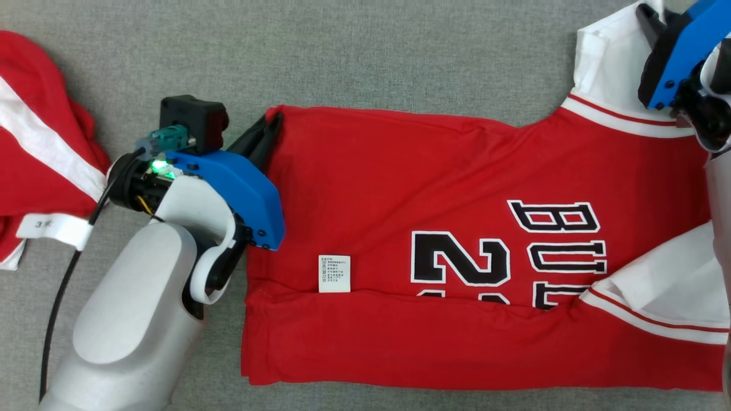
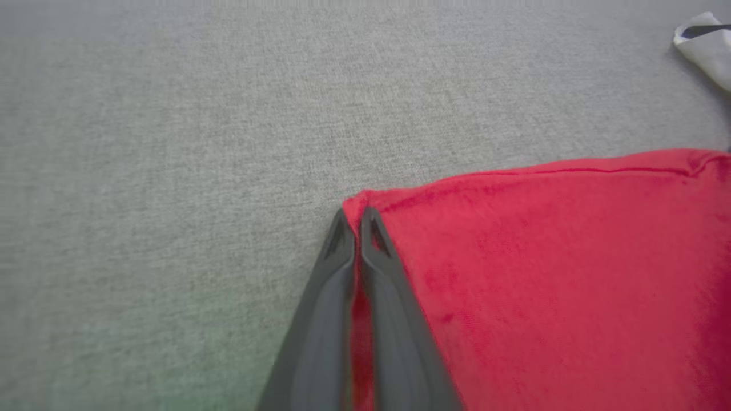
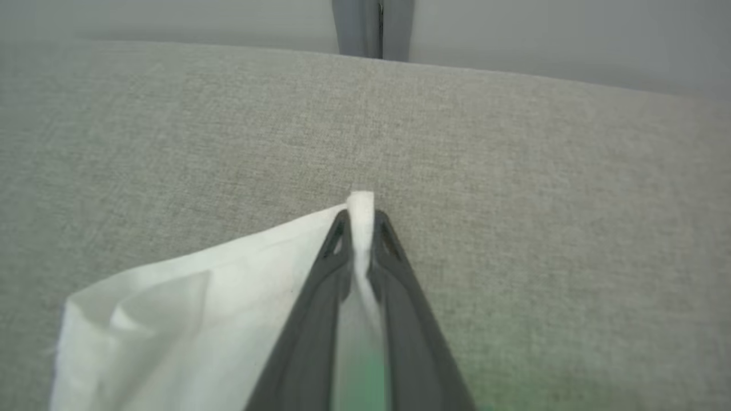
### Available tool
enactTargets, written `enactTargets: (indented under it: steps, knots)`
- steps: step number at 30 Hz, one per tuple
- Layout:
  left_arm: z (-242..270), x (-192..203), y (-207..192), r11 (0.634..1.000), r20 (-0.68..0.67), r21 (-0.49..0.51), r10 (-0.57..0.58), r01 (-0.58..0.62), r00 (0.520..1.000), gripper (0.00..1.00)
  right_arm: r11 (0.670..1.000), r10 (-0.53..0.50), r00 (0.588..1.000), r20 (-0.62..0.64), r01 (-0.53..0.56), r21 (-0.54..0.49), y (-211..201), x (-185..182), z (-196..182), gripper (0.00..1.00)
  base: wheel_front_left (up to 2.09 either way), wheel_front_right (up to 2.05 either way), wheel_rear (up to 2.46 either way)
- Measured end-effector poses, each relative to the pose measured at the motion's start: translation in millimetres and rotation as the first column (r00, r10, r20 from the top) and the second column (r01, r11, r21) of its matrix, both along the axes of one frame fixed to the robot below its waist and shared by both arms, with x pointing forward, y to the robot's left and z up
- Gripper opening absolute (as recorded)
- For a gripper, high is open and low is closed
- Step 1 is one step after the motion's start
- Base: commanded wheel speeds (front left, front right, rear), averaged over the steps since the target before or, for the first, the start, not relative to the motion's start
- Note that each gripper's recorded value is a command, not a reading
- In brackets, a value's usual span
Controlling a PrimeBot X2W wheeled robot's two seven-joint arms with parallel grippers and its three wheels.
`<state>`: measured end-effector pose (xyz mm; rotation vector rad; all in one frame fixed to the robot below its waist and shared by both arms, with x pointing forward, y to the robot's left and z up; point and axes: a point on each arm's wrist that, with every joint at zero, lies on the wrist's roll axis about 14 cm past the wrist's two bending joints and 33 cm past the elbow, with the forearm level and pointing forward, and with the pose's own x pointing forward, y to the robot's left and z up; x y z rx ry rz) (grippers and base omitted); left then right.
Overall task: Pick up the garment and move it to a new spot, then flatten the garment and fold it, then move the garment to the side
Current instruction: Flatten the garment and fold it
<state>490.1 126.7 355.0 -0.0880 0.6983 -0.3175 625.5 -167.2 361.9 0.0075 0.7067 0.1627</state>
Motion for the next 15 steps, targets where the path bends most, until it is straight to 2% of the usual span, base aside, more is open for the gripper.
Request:
enactTargets:
  steps: [4, 8, 15]
  knots:
    - [6, 3, 9, 0.999, 0.041, -0.002, 0.046, -0.046, 0.998, 0.00, 1.000, -0.016, 0.998, 0.059, 0.015, 0.025, -6, 1, 18, 0.00, 0.00, 0.00, 0.00]
    - [23, 10, 15, 0.993, 0.139, -0.050, 0.111, -0.105, 0.984, 0.00, 0.998, -0.048, 0.986, 0.161, 0.042, 0.039, -22, 0, 51, 0.00, 0.00, 0.00, 0.00]
    - [33, -11, 15, 0.985, 0.178, -0.118, 0.145, -0.126, 0.973, 0.00, 0.990, -0.092, 0.969, 0.231, 0.065, 0.123, -36, -33, 88, 0.00, 0.00, 0.00, 0.00]
